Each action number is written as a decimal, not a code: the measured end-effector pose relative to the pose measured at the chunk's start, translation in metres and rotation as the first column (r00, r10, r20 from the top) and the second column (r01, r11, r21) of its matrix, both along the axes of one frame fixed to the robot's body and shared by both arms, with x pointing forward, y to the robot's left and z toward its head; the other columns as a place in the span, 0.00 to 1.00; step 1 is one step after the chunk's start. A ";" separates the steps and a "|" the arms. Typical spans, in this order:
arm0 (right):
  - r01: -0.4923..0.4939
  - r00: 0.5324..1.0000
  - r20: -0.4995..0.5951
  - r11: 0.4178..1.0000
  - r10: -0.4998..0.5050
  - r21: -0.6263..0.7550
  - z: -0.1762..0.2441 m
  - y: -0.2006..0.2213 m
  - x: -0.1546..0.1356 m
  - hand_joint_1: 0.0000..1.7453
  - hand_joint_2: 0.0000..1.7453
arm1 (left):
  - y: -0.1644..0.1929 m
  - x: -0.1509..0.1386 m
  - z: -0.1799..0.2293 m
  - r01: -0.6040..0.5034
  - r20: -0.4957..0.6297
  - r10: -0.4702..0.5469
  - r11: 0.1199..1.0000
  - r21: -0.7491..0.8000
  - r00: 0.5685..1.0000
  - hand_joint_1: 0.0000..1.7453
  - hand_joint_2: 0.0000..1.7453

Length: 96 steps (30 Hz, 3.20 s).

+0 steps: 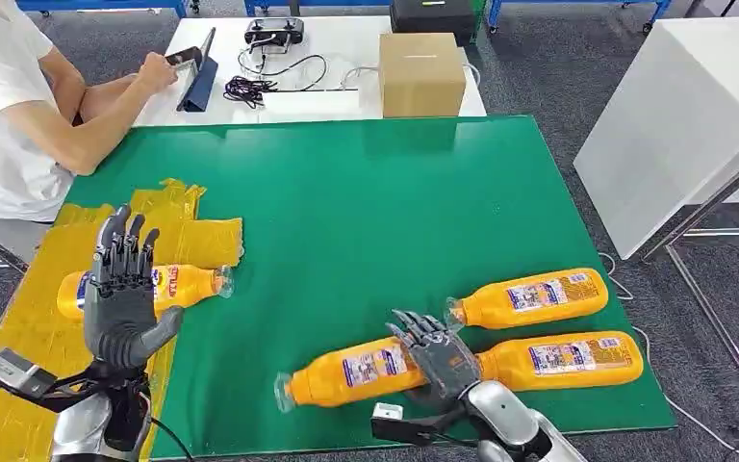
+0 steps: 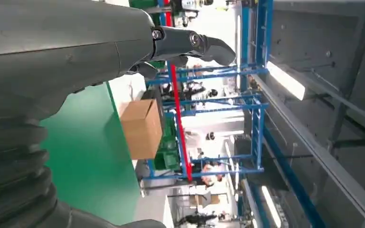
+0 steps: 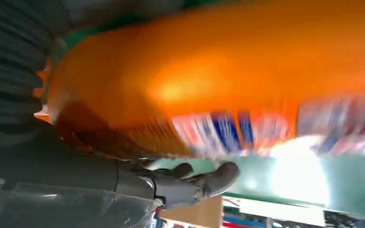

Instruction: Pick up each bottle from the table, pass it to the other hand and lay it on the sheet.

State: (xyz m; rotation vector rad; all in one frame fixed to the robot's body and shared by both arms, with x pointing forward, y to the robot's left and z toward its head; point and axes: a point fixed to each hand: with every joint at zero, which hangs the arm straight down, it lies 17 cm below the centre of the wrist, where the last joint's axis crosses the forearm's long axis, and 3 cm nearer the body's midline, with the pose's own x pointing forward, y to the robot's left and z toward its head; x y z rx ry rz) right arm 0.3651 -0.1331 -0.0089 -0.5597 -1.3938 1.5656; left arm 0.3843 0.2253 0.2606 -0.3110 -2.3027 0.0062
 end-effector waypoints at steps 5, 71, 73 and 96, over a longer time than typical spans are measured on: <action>0.003 1.000 -0.008 1.000 -0.003 -0.023 -0.005 0.001 0.015 1.00 1.00 | -0.006 0.003 -0.002 0.014 -0.007 -0.014 1.000 -0.004 1.000 0.00 1.00; 0.003 0.946 0.165 0.515 -0.280 0.857 0.179 0.069 0.023 1.00 1.00 | -0.124 0.013 -0.051 0.482 -0.380 -0.468 0.874 -0.064 0.798 0.00 1.00; -0.025 0.958 0.171 0.524 -0.232 0.851 0.178 0.093 0.019 1.00 1.00 | -0.128 0.014 -0.047 0.503 -0.371 -0.494 0.861 -0.081 0.786 0.00 1.00; -0.164 0.981 0.191 0.634 0.026 0.756 0.159 0.193 0.009 1.00 1.00 | -0.136 0.018 -0.054 0.521 -0.382 -0.545 0.836 -0.174 0.746 0.00 1.00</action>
